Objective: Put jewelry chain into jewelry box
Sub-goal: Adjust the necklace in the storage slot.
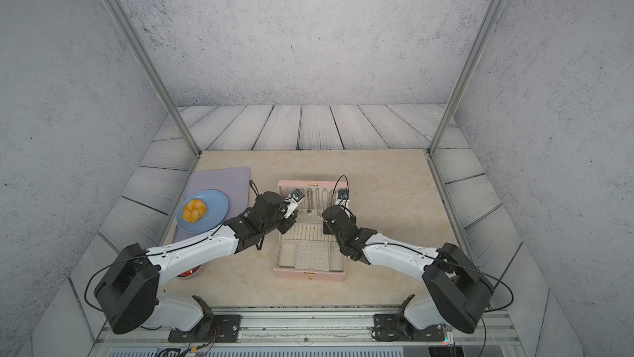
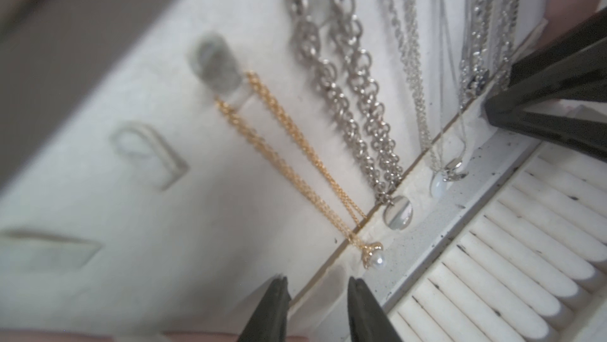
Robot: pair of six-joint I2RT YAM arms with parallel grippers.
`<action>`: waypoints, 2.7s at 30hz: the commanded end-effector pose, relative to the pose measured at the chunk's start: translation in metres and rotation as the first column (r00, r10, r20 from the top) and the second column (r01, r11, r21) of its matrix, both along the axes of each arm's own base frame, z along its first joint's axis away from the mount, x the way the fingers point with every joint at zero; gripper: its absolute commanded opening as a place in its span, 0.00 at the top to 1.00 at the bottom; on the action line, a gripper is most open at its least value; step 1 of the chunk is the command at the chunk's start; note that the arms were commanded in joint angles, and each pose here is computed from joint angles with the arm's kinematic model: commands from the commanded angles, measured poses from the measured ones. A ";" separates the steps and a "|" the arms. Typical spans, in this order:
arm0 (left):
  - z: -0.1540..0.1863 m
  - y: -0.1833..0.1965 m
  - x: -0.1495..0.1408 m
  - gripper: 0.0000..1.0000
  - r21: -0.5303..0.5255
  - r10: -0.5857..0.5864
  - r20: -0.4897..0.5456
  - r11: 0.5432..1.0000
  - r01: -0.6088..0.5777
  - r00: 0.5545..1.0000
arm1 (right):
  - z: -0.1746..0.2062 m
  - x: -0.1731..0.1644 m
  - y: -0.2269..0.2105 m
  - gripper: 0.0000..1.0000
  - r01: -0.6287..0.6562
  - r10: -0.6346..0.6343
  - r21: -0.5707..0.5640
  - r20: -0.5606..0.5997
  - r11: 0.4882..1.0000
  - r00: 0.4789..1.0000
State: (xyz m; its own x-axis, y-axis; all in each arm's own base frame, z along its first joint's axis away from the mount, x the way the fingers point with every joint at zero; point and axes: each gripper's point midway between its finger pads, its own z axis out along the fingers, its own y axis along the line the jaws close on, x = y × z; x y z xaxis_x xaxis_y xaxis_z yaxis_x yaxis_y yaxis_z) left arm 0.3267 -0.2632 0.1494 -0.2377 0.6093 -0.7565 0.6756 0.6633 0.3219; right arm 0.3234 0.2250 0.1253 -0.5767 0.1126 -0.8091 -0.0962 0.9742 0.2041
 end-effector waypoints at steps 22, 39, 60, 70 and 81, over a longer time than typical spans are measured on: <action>0.012 0.014 -0.007 0.29 0.154 -0.191 0.194 0.975 0.162 0.962 | 0.015 0.006 0.006 1.00 -0.092 0.089 0.056 0.047 0.994 0.995; -0.023 0.012 0.031 0.27 0.433 -0.222 0.208 0.894 0.114 0.952 | 0.017 0.005 0.010 1.00 -0.121 0.116 0.101 0.052 0.987 0.992; -0.002 -0.009 0.001 0.33 0.373 -0.439 0.220 0.863 0.341 0.871 | 0.018 0.006 0.010 1.00 -0.122 0.117 0.137 0.043 0.983 0.992; -0.024 -0.011 0.031 0.36 0.459 -0.444 0.168 0.825 0.329 0.880 | 0.017 0.006 0.013 1.00 -0.135 0.129 0.164 0.042 0.977 0.991; -0.007 -0.021 0.030 0.37 0.431 -0.461 0.263 0.842 0.324 0.848 | 0.011 0.008 0.015 1.00 -0.137 0.134 0.178 0.029 0.975 0.991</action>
